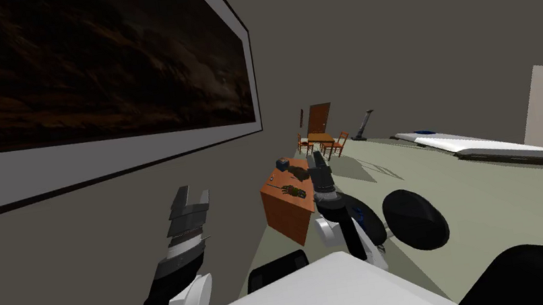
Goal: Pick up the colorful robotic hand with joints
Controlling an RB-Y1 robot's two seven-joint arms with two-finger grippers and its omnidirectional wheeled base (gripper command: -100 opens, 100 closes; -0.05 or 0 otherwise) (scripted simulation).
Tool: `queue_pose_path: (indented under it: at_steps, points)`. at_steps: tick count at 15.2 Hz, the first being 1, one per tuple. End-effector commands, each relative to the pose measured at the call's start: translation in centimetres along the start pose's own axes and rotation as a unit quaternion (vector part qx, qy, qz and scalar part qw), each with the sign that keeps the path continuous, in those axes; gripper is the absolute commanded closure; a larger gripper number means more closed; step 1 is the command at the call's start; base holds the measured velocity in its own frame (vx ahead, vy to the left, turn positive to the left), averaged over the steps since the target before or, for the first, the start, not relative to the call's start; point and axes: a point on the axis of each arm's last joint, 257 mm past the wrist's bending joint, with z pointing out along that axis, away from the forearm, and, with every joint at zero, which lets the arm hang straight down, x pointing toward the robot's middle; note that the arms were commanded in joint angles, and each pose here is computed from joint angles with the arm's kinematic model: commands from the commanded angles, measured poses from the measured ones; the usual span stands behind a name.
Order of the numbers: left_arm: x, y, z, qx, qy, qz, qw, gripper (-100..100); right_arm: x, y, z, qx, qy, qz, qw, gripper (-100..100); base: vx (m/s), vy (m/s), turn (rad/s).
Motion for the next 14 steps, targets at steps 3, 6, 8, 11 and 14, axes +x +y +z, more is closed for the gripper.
queue_pose_path:
  at_steps: [3,6,8,11,14]
  points:
    - [0.0,0.0,0.0,0.0,0.0,0.0,1.0,0,1.8,-0.9,-0.8,0.002,0.046,0.0,0.9989,-100,-0.007,-0.008,0.041]
    - [0.0,0.0,0.0,0.0,0.0,0.0,1.0,0,2.8,-1.5,-1.3,0.005,0.068,0.002,0.9977,-100,-0.012,-0.018,0.05]
    - [0.0,0.0,0.0,0.0,0.0,0.0,1.0,0,3.9,-2.3,-2.0,0.009,0.092,0.005,0.9957,-100,-0.017,-0.023,0.068]
    - [0.0,0.0,0.0,0.0,0.0,0.0,1.0,0,6.2,-4.1,-3.8,0.023,0.141,0.014,0.9897,-100,-0.02,-0.025,0.092]
    - [0.0,0.0,0.0,0.0,0.0,0.0,1.0,0,7.5,-5.3,-5.2,0.032,0.172,0.017,0.9844,-100,-0.024,-0.031,0.096]
